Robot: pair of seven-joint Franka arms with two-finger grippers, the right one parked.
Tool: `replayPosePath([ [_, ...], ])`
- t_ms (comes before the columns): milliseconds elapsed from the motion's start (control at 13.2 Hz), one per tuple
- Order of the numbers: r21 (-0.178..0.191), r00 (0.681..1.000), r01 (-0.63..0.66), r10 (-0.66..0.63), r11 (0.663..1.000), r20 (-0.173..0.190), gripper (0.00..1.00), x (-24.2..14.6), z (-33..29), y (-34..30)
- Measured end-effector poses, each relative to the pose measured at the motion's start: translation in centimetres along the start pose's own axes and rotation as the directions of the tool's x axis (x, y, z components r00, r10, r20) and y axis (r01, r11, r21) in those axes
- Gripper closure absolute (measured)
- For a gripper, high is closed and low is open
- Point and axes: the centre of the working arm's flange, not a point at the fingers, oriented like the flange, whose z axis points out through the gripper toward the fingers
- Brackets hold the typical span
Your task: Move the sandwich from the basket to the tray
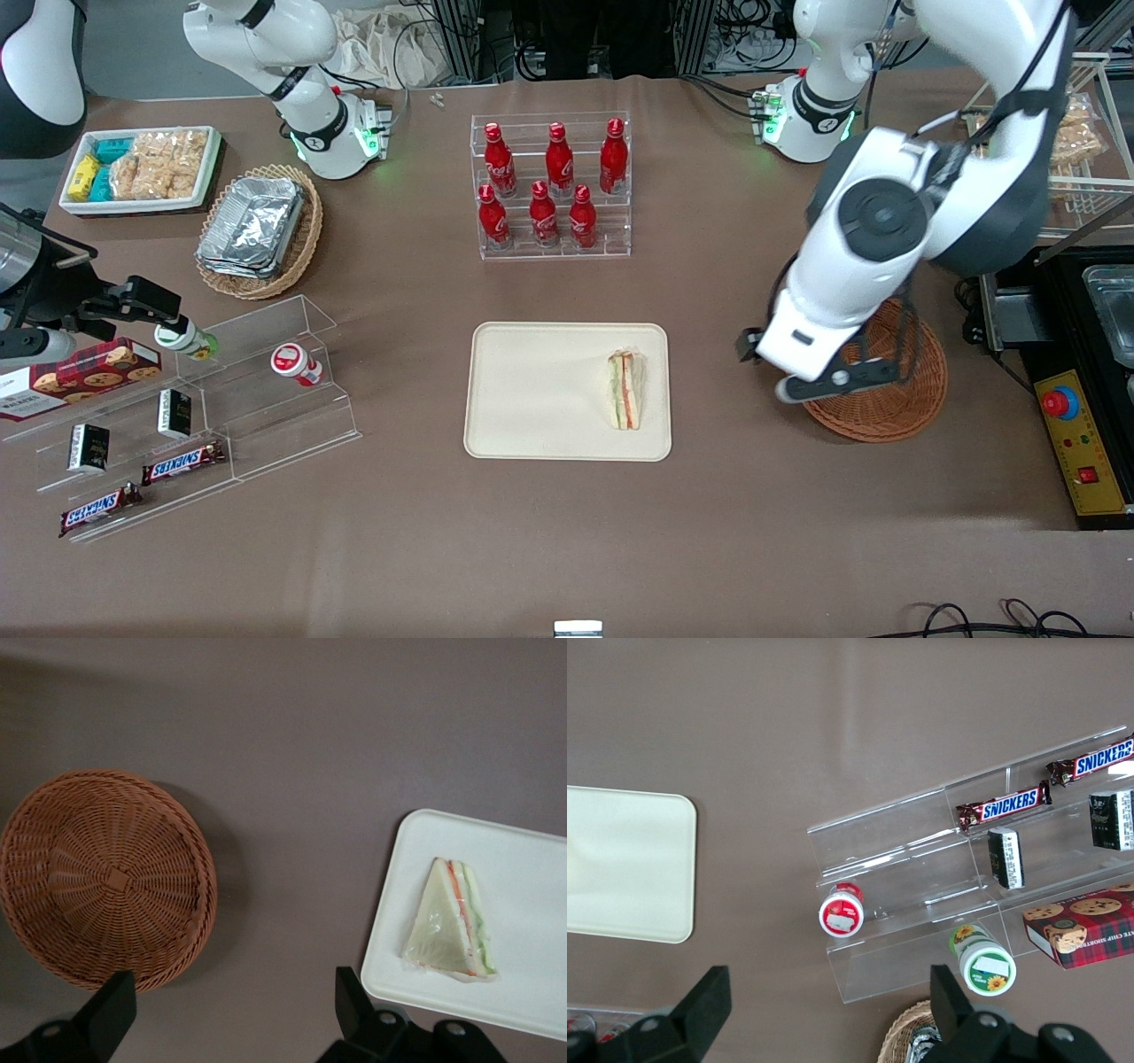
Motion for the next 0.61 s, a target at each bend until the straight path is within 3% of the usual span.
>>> replayPosePath([
  [303, -0.005, 0.997, 0.071, -0.071, 0.997, -0.009, 0.00, 0.4, -2.1, -4.5],
  [606, 0.015, 1.000, -0.016, 0.016, 1.000, 0.014, 0.00, 0.7, -0.7, -6.0],
])
